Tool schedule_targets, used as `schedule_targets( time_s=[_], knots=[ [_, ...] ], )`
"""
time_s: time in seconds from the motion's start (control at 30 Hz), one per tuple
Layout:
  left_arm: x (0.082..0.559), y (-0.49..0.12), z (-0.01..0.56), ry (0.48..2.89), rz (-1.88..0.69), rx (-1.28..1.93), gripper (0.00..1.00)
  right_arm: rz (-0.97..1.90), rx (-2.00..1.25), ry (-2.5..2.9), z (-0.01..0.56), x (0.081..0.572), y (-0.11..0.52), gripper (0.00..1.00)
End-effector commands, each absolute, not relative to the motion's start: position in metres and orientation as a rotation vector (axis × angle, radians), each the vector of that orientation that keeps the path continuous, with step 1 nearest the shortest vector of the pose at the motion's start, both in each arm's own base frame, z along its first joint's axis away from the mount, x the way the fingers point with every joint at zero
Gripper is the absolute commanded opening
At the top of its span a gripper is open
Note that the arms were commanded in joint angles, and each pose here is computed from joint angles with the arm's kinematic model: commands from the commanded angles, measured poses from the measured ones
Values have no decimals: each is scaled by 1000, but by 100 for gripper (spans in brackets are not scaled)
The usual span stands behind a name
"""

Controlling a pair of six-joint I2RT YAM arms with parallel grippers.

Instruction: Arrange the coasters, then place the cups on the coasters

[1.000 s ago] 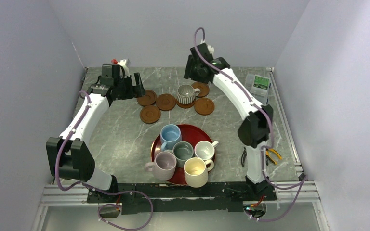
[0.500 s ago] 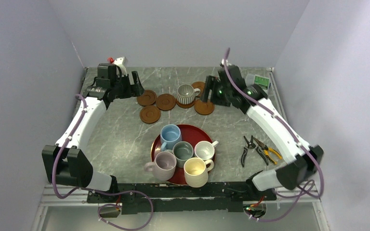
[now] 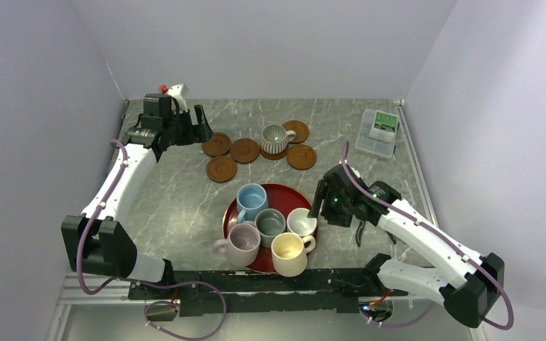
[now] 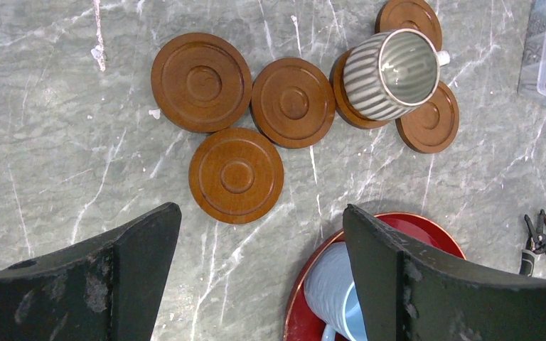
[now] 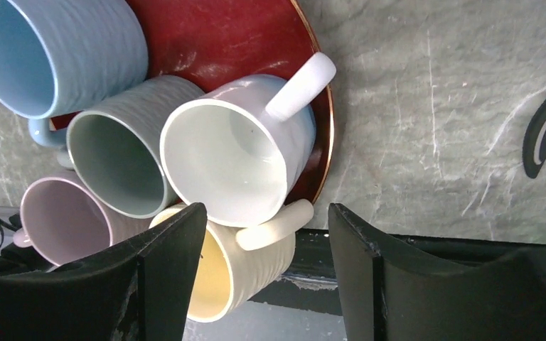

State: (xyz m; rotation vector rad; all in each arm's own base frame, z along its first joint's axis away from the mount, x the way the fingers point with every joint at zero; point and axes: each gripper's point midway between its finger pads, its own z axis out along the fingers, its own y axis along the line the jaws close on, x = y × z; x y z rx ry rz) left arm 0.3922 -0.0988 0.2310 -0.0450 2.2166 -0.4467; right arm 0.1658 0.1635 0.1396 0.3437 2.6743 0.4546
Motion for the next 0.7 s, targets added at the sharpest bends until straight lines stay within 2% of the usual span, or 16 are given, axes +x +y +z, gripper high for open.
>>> schedule_targets(
  time_s=[0.0, 0.67],
  knots=[
    [394, -101, 248, 2157, -466, -25, 90, 478, 430, 2658, 135, 170, 174, 65],
    [394, -103, 245, 2167, -478, -28, 91, 335, 518, 2702, 96, 172, 178, 46]
  ],
)
